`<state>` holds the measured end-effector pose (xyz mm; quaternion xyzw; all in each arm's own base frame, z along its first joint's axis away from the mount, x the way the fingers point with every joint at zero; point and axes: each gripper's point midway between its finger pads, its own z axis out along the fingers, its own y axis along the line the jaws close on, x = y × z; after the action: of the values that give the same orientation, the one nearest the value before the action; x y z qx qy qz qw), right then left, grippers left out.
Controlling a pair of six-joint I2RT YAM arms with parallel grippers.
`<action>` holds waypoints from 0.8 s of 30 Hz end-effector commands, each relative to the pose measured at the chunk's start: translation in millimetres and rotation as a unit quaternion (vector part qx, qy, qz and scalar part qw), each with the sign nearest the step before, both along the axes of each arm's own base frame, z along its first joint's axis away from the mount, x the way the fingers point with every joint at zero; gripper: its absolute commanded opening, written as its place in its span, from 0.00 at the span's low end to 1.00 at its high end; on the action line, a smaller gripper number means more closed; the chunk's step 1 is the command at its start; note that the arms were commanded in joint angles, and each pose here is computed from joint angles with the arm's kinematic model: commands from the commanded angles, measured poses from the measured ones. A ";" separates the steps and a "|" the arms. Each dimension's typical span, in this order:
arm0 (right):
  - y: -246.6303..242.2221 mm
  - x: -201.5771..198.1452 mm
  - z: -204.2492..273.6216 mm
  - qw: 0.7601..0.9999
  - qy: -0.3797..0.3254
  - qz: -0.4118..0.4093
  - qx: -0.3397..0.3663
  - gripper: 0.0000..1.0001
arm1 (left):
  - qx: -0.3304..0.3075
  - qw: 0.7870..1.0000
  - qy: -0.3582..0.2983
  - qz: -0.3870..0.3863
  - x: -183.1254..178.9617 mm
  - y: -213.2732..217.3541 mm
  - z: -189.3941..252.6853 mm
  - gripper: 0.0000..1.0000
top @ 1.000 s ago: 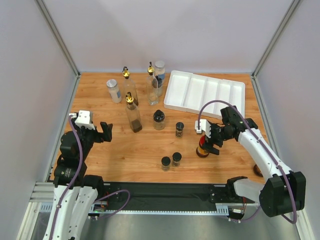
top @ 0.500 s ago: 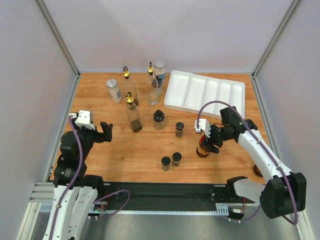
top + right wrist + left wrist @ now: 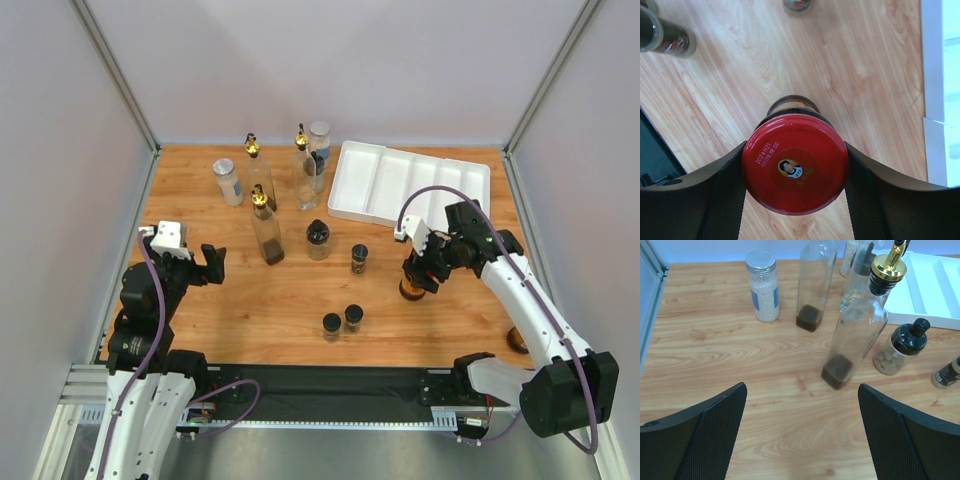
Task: Organize the condiment bottles
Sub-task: Pick up the bottle from the center of the board, then place the bottle in the storage box.
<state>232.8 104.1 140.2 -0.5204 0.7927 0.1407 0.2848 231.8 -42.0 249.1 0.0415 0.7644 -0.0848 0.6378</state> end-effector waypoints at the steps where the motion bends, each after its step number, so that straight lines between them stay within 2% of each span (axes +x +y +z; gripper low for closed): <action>1: 2.8 33.9 46.3 0.995 -0.066 -0.059 0.036 0.08 | -0.002 1.000 -0.012 -0.003 1.7 -1.9 4.3 1.00; 8: -19.1 70.1 78.5 0.982 -0.102 -0.148 0.058 0.05 | -0.003 1.000 -0.014 -0.007 1.3 -3.5 5.0 1.00; 15: -54.2 114.0 115.1 0.957 -0.143 -0.239 0.083 0.02 | -0.003 1.000 -0.016 -0.006 0.7 -3.3 6.0 1.00; 23: -119.4 179.3 145.9 0.904 -0.207 -0.364 0.090 0.00 | -0.002 1.000 -0.015 -0.011 0.7 -5.0 5.3 1.00; 24: -126.5 187.5 139.5 0.897 -0.197 -0.385 0.092 0.00 | -0.002 1.000 -0.015 -0.011 0.7 -5.0 5.3 1.00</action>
<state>372.7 -0.7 219.0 -0.2216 0.8830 0.0299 0.4128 231.4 -44.4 249.0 0.0457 0.7642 -0.0881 0.6373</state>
